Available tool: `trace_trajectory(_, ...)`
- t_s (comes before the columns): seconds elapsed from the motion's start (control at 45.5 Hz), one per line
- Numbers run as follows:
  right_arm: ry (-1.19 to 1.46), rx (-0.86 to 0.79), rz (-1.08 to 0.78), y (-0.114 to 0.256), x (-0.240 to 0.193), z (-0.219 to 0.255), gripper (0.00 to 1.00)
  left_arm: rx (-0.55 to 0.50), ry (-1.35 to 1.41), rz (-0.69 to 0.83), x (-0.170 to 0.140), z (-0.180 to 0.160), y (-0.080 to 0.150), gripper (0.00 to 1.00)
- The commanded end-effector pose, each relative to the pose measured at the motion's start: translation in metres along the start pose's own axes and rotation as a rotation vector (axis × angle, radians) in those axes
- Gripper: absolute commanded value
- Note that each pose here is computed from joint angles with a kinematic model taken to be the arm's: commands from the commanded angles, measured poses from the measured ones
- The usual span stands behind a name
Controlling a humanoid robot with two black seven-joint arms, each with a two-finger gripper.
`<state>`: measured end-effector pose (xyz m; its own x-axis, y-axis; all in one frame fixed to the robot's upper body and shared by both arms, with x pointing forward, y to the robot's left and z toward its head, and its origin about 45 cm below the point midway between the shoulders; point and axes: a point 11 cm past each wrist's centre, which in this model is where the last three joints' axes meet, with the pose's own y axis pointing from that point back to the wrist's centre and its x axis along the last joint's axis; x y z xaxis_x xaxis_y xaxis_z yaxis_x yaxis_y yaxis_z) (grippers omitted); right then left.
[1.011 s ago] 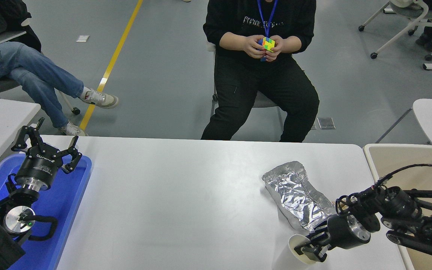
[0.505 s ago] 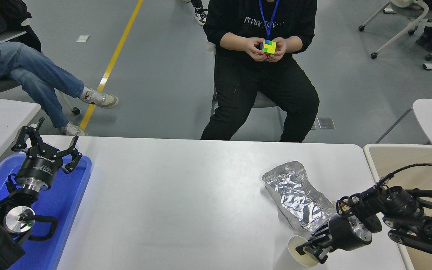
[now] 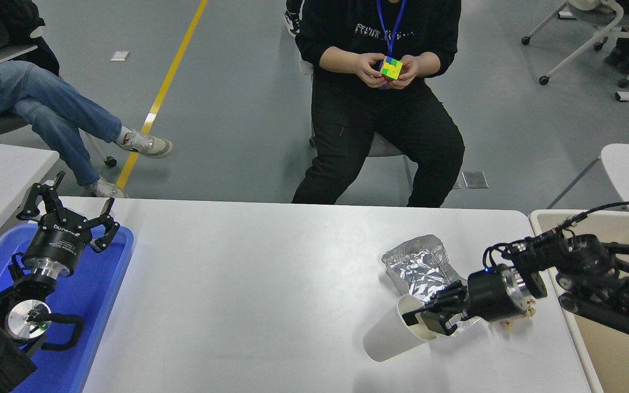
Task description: Clean the table surface
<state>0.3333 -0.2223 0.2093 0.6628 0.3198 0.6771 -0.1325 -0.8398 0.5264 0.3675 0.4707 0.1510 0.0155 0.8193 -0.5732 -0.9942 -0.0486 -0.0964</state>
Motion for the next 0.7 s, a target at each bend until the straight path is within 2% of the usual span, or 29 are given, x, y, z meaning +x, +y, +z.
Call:
trace_trajectory(0.0, -0.096, 0.061, 0.205, 0.012, 0.051, -0.010, 0.00, 0.000, 0.000, 0.000, 0.000, 0.000, 0.000, 1.00)
trace_trajectory(0.242, -0.216, 0.059, 0.416, 0.038, 0.086, 0.004, 0.00, 0.000, 0.000, 0.000, 0.000, 0.000, 0.000, 1.00)
trace_trajectory(0.44, -0.348, -0.066, 0.657, 0.094, 0.107, 0.054, 0.00, 0.000, 0.000, 0.000, 0.000, 0.000, 0.000, 1.00)
trace_trajectory(0.681, -0.464, -0.251, 0.916, 0.168, 0.106, 0.109, 0.00, 0.000, 0.000, 0.000, 0.000, 0.000, 0.000, 1.00)
